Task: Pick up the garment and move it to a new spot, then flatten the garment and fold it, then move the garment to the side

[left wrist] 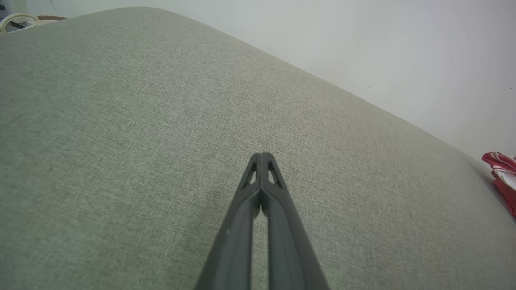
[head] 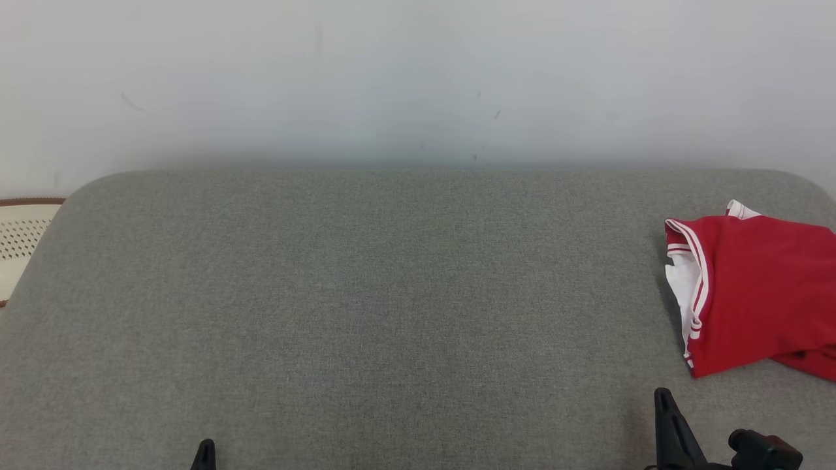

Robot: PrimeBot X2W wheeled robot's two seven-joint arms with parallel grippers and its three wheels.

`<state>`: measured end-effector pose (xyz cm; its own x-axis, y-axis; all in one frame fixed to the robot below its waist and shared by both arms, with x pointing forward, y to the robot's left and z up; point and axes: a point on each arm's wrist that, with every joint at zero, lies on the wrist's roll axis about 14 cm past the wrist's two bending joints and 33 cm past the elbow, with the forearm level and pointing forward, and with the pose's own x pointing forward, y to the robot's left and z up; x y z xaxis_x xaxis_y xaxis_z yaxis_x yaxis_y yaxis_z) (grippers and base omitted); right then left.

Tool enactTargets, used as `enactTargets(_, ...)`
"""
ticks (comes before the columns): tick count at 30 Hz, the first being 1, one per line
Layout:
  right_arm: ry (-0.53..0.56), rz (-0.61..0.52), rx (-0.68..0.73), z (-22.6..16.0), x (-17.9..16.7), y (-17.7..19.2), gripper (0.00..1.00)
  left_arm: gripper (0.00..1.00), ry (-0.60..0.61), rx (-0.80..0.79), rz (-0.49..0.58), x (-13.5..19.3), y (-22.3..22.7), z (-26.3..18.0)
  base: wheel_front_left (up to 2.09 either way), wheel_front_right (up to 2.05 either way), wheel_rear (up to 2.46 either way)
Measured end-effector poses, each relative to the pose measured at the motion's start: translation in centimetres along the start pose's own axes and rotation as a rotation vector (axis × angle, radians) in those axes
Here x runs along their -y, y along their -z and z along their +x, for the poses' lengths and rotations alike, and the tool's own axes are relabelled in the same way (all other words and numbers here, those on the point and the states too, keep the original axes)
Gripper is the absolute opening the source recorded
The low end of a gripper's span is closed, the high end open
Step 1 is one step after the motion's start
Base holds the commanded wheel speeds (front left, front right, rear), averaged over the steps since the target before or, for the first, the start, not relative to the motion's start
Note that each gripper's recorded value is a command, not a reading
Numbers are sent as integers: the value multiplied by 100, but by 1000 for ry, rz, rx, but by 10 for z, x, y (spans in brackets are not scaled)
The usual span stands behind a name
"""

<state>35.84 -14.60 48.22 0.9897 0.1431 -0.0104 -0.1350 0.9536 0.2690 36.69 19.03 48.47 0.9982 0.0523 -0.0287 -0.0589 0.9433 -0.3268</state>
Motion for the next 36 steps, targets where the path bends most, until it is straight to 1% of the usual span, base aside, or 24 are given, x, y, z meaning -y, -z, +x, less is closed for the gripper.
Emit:
enactTargets(18, 71, 325, 20, 8, 17, -10, 0, 0, -35, -29, -316, -6, -1, 5, 0, 0, 0)
enactTargets(32, 104, 529, 29, 10, 27, -13, 0, 0, -43, -44, -509, -8, 0, 6, 0, 0, 0)
enactTargets(36, 106, 569, 34, 12, 28, -15, 0, 0, -43, -48, -542, -8, 0, 7, 0, 0, 0)
